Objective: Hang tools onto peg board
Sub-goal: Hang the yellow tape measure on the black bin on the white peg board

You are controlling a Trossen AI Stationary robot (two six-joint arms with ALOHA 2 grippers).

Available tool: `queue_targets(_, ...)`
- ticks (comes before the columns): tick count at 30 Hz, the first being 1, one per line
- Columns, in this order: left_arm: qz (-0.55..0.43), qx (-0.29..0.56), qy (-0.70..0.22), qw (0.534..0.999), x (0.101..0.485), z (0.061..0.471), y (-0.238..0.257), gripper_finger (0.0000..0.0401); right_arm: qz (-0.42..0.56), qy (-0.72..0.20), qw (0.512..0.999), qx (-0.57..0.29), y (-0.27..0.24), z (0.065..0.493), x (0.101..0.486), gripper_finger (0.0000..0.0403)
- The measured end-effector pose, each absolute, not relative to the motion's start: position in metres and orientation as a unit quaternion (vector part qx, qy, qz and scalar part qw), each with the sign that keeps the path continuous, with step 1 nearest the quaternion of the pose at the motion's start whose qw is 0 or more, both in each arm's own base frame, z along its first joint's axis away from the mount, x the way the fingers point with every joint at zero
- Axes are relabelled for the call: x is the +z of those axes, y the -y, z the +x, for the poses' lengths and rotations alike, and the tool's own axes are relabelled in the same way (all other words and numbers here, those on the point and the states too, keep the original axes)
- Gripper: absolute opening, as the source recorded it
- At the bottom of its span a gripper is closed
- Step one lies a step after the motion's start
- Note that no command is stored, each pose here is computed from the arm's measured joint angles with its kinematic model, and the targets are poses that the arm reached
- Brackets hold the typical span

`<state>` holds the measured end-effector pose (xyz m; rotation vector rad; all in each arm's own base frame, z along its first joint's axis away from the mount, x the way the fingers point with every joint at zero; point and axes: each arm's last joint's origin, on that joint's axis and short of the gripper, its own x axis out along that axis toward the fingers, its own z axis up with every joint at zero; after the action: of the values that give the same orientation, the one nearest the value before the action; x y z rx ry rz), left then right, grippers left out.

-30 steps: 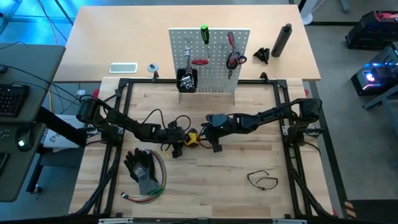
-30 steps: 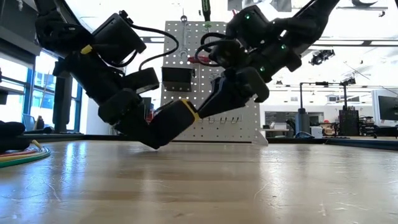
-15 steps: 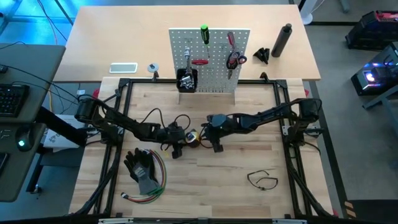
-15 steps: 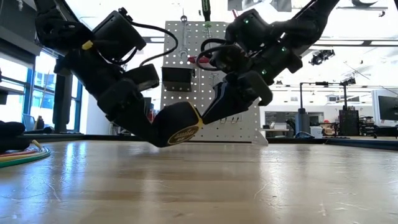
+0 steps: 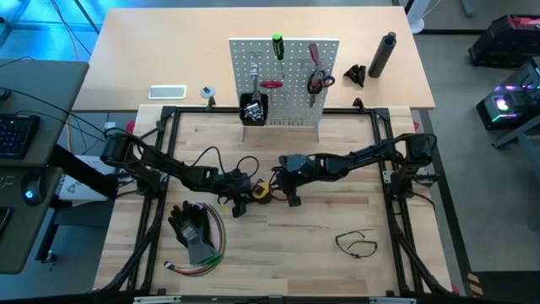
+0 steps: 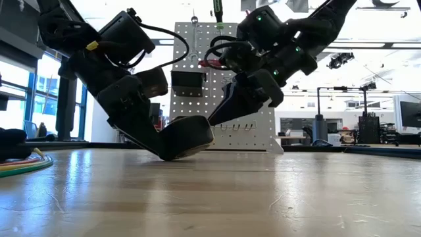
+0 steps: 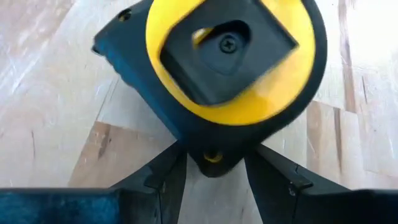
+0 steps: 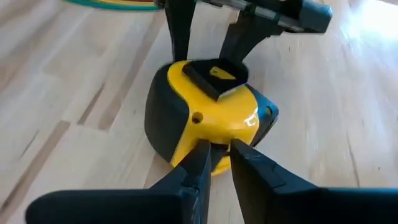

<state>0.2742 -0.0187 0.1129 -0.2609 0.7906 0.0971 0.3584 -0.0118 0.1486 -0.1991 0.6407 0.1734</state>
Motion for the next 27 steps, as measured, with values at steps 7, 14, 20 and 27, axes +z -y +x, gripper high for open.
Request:
queue_targets(7, -0.139, 0.047, -0.414, 0.898, 0.116, 0.276, 0.02, 0.0154, -0.108, -0.296, 0.944, 0.1, 0.009, 0.369, 0.164, 0.0055)
queue_targets(14, -0.103, 0.081, -0.465, 0.875, 0.127, 0.278, 0.018, 0.0154, -0.133, -0.34, 0.926, 0.093, 0.011, 0.368, 0.167, 0.0055)
queue_targets(20, -0.046, 0.116, -0.441, 0.889, 0.153, 0.27, 0.024, 0.0154, -0.157, -0.367, 0.91, 0.11, 0.011, 0.36, 0.171, 0.0055)
queue_targets(27, 0.066, 0.106, -0.368, 0.922, 0.166, 0.274, 0.05, 0.0154, -0.191, -0.384, 0.893, 0.139, 0.011, 0.355, 0.164, 0.0068)
